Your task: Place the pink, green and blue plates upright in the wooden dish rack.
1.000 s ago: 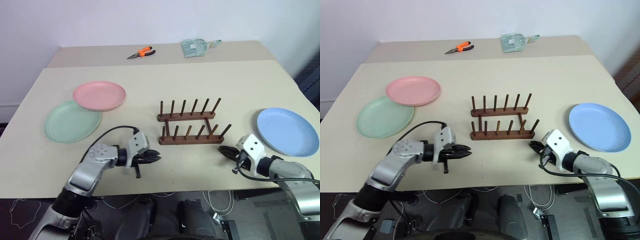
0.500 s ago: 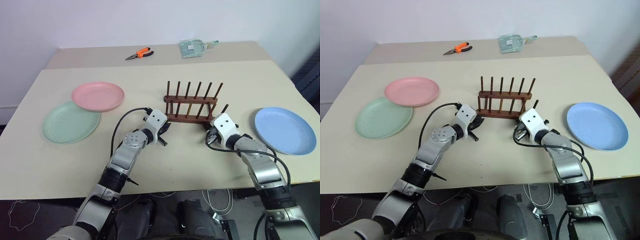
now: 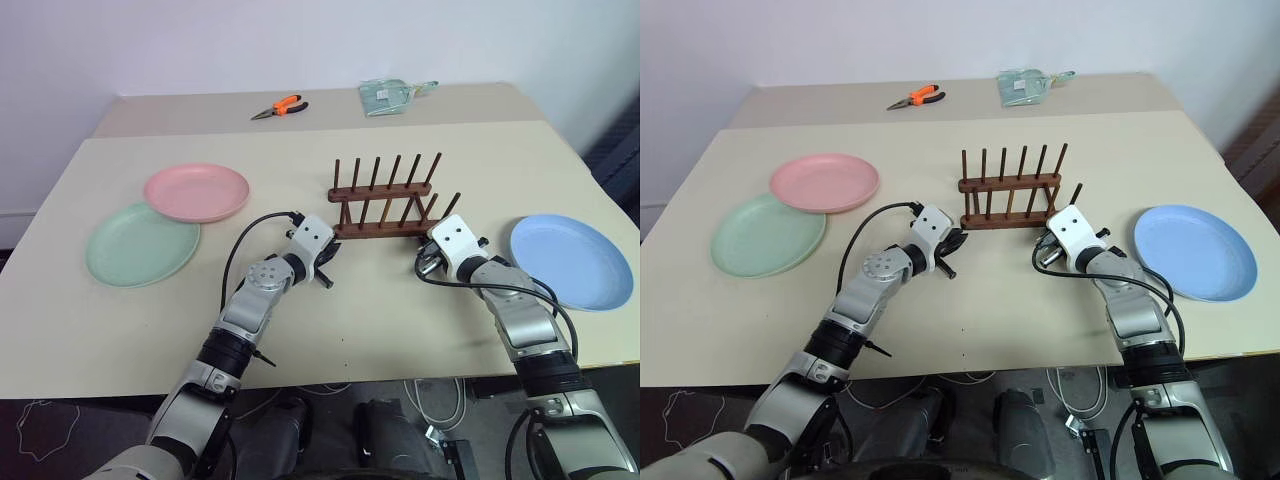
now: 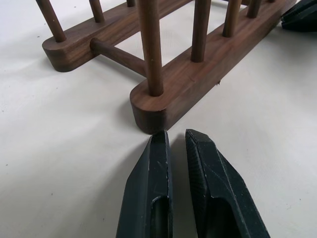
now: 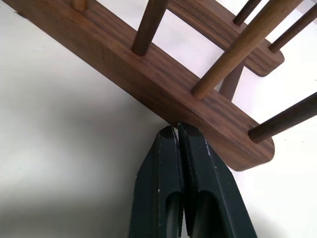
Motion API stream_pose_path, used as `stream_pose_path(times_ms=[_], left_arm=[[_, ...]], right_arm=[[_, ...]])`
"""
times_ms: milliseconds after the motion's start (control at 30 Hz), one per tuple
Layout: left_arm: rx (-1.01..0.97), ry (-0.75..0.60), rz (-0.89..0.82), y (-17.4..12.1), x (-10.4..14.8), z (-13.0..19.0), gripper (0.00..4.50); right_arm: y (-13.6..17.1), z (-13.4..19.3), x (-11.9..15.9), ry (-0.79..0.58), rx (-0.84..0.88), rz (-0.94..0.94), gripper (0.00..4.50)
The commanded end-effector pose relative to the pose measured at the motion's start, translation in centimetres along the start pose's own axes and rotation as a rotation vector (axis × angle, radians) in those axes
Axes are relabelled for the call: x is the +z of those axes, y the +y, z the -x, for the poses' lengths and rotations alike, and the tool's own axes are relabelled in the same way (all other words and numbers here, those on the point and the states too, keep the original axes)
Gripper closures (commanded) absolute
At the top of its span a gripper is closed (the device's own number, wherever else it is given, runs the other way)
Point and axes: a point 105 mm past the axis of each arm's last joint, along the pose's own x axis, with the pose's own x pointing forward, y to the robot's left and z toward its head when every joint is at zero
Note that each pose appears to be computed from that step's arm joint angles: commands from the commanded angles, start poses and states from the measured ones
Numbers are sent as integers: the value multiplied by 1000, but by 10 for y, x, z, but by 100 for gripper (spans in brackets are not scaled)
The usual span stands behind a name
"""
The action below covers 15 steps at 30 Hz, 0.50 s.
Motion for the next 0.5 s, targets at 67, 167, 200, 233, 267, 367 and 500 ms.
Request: stream_pose_path(times_ms=[67,167,200,233,267,367,500], left_arm=[[144,-84,93,49,19,40,264],[374,-196,110,101,54,77,123],[437,-217,104,112,62,87,67],[546,-240,92,132,73,102,13],[619,-255,87,143,81,114,0],[888,-235,112,179,89,153,0],[1103,-239,447,196,70,192,0]], right_arm=[[22,17,32,-132,166,30,314],[46,28,49,-198,300,44,176],[50,31,52,-206,325,46,126],[55,32,57,-221,348,56,71],[57,34,61,-231,363,63,22],[62,33,71,-262,382,68,10],[66,29,81,-295,403,77,10]])
